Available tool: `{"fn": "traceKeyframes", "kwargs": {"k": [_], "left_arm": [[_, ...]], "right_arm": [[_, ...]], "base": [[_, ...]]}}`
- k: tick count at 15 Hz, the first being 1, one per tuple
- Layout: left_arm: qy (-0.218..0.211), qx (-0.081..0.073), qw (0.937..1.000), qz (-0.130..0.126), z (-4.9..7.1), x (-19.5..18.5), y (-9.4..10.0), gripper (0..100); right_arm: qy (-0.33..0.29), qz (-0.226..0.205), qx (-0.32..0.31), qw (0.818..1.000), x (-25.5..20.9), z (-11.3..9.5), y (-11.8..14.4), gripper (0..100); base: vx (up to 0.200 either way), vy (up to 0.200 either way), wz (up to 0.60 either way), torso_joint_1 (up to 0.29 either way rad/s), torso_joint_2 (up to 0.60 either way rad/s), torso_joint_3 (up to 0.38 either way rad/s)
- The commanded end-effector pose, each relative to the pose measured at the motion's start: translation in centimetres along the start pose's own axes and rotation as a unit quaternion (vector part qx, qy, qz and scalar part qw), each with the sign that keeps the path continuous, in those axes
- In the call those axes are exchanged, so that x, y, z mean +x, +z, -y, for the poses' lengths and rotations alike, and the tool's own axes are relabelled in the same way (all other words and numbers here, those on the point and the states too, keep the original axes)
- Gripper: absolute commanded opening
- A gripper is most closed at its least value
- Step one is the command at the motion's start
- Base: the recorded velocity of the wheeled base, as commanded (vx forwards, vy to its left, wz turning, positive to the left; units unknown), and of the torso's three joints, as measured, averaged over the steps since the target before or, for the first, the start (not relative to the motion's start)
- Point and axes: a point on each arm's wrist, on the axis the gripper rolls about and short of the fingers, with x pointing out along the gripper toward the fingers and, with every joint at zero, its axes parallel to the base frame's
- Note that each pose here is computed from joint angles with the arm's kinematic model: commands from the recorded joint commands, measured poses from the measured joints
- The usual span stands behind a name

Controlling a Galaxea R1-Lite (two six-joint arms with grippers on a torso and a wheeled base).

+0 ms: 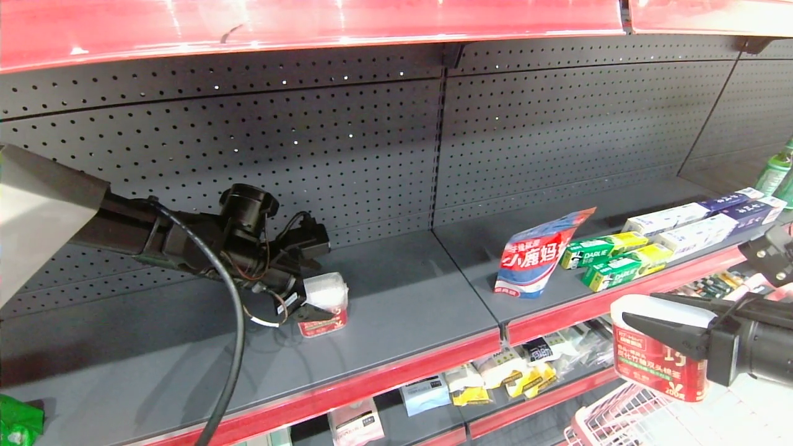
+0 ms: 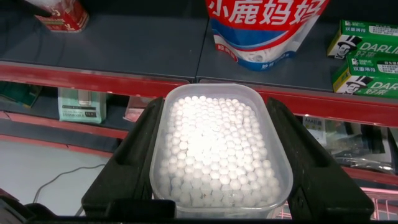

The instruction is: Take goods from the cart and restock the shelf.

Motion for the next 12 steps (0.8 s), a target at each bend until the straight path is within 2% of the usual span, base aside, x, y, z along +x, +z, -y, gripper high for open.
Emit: {"fn": "traceKeyframes", "kwargs": {"k": [1,8,9,12], "left_arm": [[-0.001,0.0,1.0,0.0,0.01,0.07,-0.01,100],[-0.001,-0.002,1.0,-0.002,0.01,-0.01,-0.13,100],[-0.001,-0.002,1.0,-0.002,0.04,0.0,-0.16,0],[0.0,-0.002,1.0,-0.001,-0.04,-0.03,-0.16,0]], "right_arm": [[0.0,0.0,0.0,1.0,0.0,-0.01,-0.01,0],[0.0,0.001,-0.001,1.0,0.0,0.0,0.03,0],[0.0,0.001,0.0,1.0,0.0,0.0,0.03,0],[0.0,0.0,0.001,1.0,0.03,0.01,0.02,0]], "base": [[0.0,0.0,0.0,0.0,0.0,0.0],[0.0,0.0,0.0,0.0,0.0,0.0],[0.0,0.0,0.0,0.0,0.0,0.0],[0.0,0.0,0.0,0.0,0.0,0.0]]}}
